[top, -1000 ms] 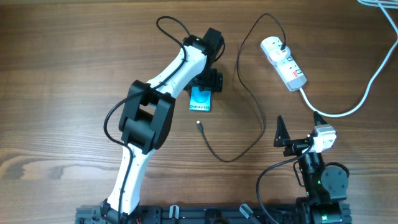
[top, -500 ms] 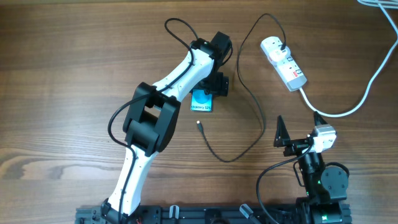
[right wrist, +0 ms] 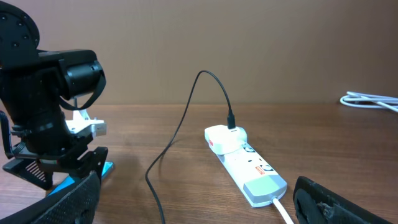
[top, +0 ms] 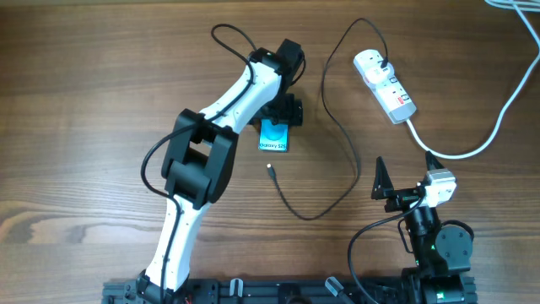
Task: Plug charger to phone and switch on socket
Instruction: 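Lower the left gripper onto the phone's top edge and close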
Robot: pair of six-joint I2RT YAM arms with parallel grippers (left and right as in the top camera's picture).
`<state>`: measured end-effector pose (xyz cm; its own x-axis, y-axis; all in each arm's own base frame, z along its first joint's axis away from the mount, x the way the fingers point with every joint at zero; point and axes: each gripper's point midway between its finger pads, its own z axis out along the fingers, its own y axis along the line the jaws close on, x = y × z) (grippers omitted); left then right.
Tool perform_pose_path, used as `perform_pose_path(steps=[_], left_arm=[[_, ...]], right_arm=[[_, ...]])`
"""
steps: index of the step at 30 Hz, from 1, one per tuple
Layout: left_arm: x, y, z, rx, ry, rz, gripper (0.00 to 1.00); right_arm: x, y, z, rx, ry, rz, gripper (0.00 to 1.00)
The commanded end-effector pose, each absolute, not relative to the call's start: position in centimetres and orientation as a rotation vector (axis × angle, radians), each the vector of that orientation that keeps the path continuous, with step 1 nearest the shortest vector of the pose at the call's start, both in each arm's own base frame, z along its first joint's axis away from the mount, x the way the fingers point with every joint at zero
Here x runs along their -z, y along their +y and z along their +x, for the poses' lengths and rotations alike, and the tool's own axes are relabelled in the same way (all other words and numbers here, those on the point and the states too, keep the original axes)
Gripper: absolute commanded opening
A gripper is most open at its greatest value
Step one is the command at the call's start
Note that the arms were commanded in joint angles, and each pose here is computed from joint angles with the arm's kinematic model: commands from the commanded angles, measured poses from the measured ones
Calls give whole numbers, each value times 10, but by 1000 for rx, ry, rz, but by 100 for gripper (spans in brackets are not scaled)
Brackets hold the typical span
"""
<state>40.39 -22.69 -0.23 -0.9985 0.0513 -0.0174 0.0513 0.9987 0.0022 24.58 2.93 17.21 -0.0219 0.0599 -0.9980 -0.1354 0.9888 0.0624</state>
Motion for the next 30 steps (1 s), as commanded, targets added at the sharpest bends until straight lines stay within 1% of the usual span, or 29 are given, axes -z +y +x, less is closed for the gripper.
perform_pose_path(steps=[1,12,28,30], left_arm=[[36,-212,396,-114,3182,25,100],[36,-224,388,-123,3178,82,100],[37,-229,386,-79,3194,74,100],[37,-228,386,-79,3195,73,95]], right_arm=[[-173,28,246,-142,1579,-59,100],[-173,28,246,-142,1579,-59,100],[-173,28,246,-142,1579,-59,100],[-173,28,246,-142,1579,-59,100]])
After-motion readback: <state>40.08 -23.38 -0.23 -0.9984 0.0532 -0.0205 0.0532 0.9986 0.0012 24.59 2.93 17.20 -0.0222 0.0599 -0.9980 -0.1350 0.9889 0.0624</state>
